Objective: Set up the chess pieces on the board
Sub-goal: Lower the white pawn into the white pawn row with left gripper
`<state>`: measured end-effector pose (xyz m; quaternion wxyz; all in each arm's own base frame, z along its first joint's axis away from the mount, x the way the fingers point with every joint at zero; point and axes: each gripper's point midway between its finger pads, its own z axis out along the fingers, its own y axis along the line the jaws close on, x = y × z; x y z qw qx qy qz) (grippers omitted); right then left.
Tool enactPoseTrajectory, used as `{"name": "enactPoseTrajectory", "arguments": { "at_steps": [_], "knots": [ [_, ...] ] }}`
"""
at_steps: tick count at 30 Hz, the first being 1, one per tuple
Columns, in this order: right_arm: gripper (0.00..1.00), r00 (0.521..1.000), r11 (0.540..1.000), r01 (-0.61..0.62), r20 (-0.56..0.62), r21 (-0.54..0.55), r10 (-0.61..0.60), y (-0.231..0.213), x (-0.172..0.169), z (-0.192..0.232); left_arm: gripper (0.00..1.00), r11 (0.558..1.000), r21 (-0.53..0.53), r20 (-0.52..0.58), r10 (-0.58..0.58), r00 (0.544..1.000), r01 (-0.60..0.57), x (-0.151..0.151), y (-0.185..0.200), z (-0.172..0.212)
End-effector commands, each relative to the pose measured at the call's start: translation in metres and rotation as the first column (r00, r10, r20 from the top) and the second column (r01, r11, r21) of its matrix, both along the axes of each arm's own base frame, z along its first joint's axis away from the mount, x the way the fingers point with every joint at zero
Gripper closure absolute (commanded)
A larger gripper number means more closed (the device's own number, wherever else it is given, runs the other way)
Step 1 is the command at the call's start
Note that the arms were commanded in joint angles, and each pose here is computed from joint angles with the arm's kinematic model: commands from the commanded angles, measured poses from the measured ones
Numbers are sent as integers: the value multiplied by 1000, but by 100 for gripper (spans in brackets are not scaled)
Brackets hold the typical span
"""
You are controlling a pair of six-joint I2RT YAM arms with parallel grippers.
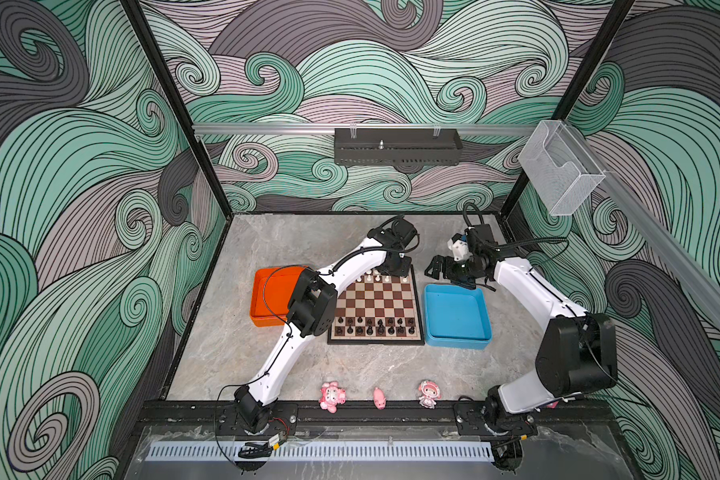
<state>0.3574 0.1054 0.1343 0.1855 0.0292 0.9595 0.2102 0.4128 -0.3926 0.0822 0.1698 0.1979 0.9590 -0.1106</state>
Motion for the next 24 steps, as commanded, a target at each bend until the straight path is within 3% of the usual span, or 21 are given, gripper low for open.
{"name": "enactPoseTrajectory", "arguments": {
  "at_steps": [1, 24],
  "knots": [
    [1, 1000, 1000, -7, 12, 11, 7, -1, -4, 5, 87, 1000, 3, 32, 10, 999, -11, 8, -8, -8],
    [1, 1000, 1000, -2, 3, 22, 2, -1, -2, 0, 86, 997, 76, 37, 6, 999, -8, 10, -4, -33]
  ]
}}
